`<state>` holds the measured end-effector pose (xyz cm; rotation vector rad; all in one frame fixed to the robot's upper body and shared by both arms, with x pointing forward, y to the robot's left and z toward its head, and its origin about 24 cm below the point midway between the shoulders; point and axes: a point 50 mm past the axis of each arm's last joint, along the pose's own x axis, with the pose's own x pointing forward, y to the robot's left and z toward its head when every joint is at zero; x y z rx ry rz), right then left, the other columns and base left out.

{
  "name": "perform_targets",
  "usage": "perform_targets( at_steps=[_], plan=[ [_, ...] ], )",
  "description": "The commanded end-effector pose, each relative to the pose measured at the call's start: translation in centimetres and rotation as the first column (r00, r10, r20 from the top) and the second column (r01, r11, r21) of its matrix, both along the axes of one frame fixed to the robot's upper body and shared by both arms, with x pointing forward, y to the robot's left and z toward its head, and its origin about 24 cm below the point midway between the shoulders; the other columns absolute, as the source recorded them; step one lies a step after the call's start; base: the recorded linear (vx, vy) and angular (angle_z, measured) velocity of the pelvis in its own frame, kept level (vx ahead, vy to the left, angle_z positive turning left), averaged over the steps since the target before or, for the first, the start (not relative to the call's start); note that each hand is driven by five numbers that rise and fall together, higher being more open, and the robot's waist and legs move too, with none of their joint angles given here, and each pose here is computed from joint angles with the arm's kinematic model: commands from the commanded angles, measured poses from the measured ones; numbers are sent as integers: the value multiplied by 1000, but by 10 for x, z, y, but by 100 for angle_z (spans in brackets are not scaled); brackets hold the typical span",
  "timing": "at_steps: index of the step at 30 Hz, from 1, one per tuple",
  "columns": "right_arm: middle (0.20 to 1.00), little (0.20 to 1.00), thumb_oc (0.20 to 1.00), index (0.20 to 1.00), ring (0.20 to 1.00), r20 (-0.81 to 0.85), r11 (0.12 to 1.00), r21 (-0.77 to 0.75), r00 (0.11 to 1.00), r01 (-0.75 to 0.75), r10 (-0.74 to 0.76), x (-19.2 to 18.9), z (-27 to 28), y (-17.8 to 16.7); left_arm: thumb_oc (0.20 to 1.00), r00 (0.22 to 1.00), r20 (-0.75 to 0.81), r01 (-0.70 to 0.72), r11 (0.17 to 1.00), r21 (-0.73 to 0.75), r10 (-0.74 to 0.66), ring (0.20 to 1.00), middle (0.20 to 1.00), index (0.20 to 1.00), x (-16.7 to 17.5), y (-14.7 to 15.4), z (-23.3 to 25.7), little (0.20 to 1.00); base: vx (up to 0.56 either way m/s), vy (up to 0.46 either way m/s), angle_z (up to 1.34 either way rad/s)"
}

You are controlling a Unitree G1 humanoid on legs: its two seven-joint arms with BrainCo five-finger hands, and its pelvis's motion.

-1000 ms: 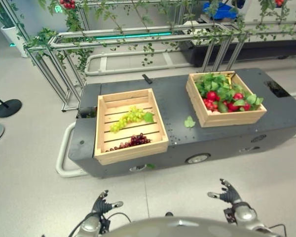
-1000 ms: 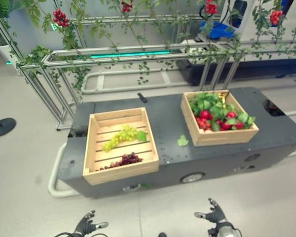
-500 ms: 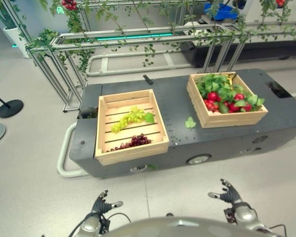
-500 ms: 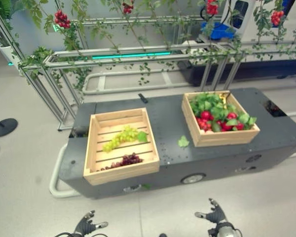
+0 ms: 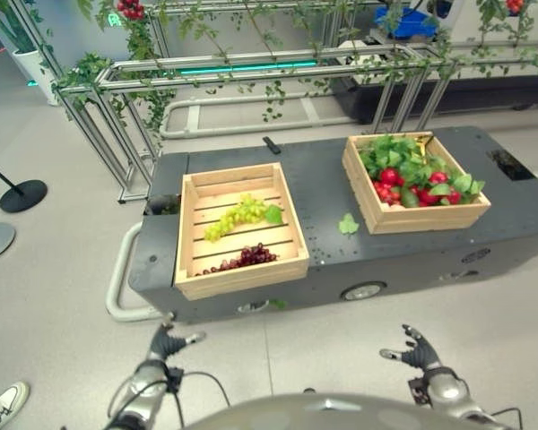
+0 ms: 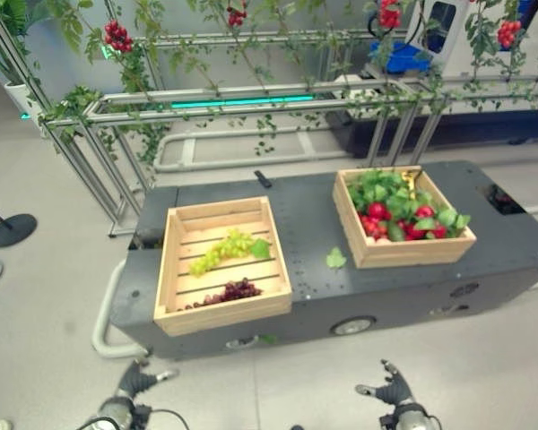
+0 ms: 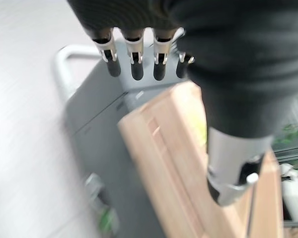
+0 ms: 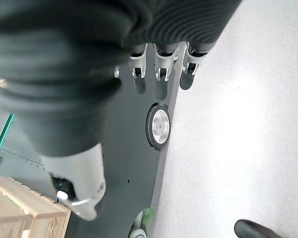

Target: Pick up the fruits from the basket on one side to the basket on the other side

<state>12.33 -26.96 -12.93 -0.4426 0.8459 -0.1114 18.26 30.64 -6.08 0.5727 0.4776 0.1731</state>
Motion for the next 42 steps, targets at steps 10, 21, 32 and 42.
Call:
perform_targets(
  at_steps=[10,21,32,42],
  plan=[
    [1000,1000,1000,1000,1000,35,993,28,993,-112,111,8,9,-3,1000,726,608,-170,774,610,-320,1000,1000,1000,56,83,288,1000,4,-4,1],
    [1000,1000,1000,1000,1000,28,990,30,990,-141,140,9,9,0,1000,578,622,-95,714,694,-528,1000,1000,1000,86,39,343,1000,1,-1,0],
    [1000,1000,1000,1000,1000,118,976,0,970,-216,215,45,25,4,1000,546,349,200,523,828,-762,1000,1000,1000,156,-42,356,1000,-63,2,-2],
    [1000,1000,1000,1000,1000,336,957,-52,897,-286,286,85,61,14,1000,605,287,238,512,825,-743,1000,1000,1000,185,-56,334,1000,-122,18,-8]
  ],
)
